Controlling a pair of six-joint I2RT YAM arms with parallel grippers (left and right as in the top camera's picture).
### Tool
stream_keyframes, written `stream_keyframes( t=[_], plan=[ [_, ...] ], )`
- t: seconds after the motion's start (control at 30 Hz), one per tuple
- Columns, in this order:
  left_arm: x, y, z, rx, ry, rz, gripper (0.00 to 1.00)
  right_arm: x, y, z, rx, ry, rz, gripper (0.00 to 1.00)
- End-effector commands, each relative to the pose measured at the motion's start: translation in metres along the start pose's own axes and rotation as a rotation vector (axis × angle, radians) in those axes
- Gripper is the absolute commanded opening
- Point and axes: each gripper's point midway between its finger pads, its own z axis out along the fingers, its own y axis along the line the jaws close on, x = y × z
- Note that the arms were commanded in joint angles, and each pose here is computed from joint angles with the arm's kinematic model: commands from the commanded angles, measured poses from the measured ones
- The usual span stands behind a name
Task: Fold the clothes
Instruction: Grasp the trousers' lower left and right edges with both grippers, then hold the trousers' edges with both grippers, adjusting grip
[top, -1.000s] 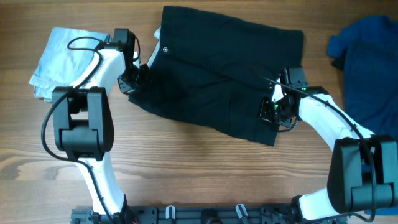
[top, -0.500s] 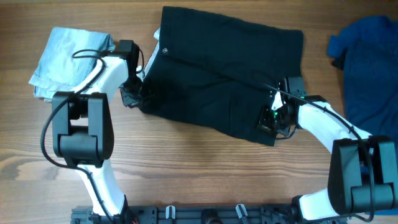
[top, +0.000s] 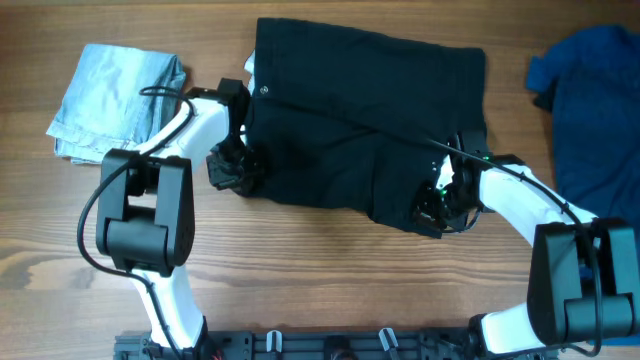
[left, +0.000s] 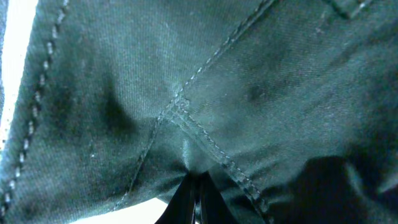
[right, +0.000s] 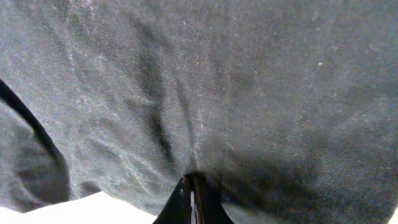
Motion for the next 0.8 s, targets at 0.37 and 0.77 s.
stream_keyframes(
  t=[0.37,0.77],
  plan=[
    [0.013,0.008,-0.117,0.035,-0.399,0.051,0.63,-0.024,-0.003,-0.056,0.067,-0.168,0.000,0.10],
    [0.014,0.046,-0.072,-0.027,-0.273,-0.086,0.79,0.014,-0.045,-0.069,0.264,-0.111,0.058,0.80]
  ],
)
